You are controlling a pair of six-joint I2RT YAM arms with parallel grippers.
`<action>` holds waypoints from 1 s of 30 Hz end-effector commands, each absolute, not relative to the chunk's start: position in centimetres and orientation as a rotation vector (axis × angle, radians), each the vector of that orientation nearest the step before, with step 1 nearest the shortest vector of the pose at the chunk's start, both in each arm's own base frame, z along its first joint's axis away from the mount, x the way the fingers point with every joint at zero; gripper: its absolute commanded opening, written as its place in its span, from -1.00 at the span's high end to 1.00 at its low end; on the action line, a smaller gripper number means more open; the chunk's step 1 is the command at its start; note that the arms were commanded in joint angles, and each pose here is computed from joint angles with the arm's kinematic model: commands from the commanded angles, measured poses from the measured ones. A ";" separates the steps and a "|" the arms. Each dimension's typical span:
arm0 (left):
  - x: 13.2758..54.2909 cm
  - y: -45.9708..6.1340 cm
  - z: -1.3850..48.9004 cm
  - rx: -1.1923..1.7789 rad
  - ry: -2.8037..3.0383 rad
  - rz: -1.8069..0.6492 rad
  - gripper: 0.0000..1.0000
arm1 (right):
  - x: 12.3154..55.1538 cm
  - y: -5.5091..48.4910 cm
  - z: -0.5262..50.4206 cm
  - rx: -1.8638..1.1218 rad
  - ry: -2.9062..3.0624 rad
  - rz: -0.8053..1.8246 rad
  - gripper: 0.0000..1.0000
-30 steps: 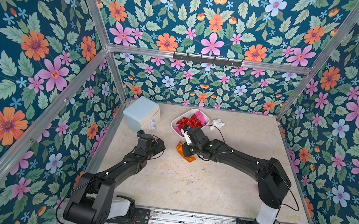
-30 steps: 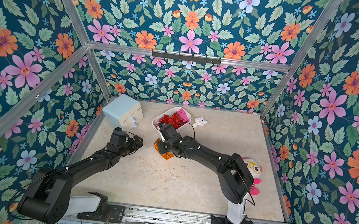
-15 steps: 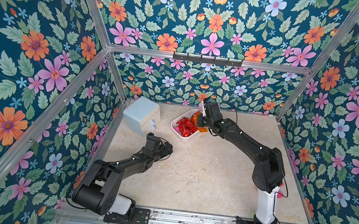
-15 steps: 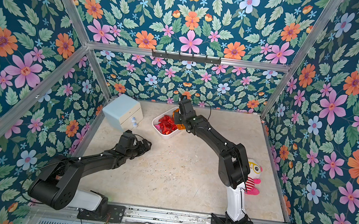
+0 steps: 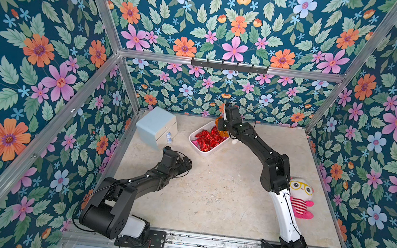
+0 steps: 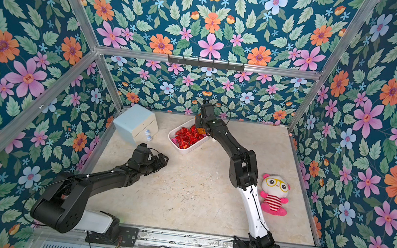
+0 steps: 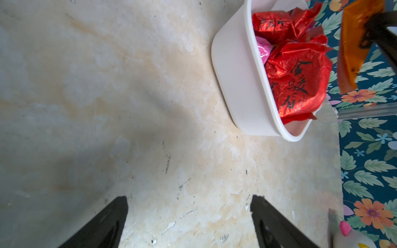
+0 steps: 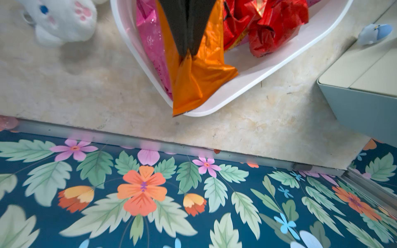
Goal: Put the tea bags into the storage box
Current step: Place the tea bag in the storage box, then reset both arms
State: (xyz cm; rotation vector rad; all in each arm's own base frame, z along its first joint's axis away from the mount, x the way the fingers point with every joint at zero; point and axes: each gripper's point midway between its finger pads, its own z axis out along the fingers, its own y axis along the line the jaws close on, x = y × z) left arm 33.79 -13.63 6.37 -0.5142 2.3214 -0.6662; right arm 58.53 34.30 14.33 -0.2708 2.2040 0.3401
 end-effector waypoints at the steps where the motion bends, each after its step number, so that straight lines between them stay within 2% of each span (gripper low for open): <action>1: 33.8 -13.3 6.7 -0.499 2.320 -0.636 -0.91 | 58.7 34.5 13.7 -0.283 2.198 0.338 1.00; 9: 33.7 -12.8 7.5 -0.498 2.302 -0.609 -0.91 | 58.4 34.9 11.6 -0.325 2.222 0.366 1.00; 10: 33.7 -12.6 7.6 -0.500 2.299 -0.602 -0.92 | 58.3 35.0 11.7 -0.327 2.220 0.369 0.90; 13: 33.8 -12.2 8.2 -0.496 2.285 -0.571 -0.93 | 58.3 35.0 13.4 -0.324 2.198 0.386 0.27; 15: 33.9 -11.8 8.9 -0.480 2.272 -0.537 -0.93 | 58.3 34.6 15.7 -0.307 2.161 0.379 0.02; 19: 34.3 -10.4 10.7 -0.434 2.231 -0.437 -0.96 | 57.1 32.4 19.9 -0.247 2.106 0.319 -0.15; 23: 34.7 -8.6 12.8 -0.370 2.174 -0.293 -0.99 | 54.0 28.6 22.4 -0.174 2.059 0.239 -0.25; 30: 35.6 -6.5 15.2 -0.152 2.039 -0.070 -0.98 | 46.0 18.1 22.4 -0.038 1.965 -0.036 -0.38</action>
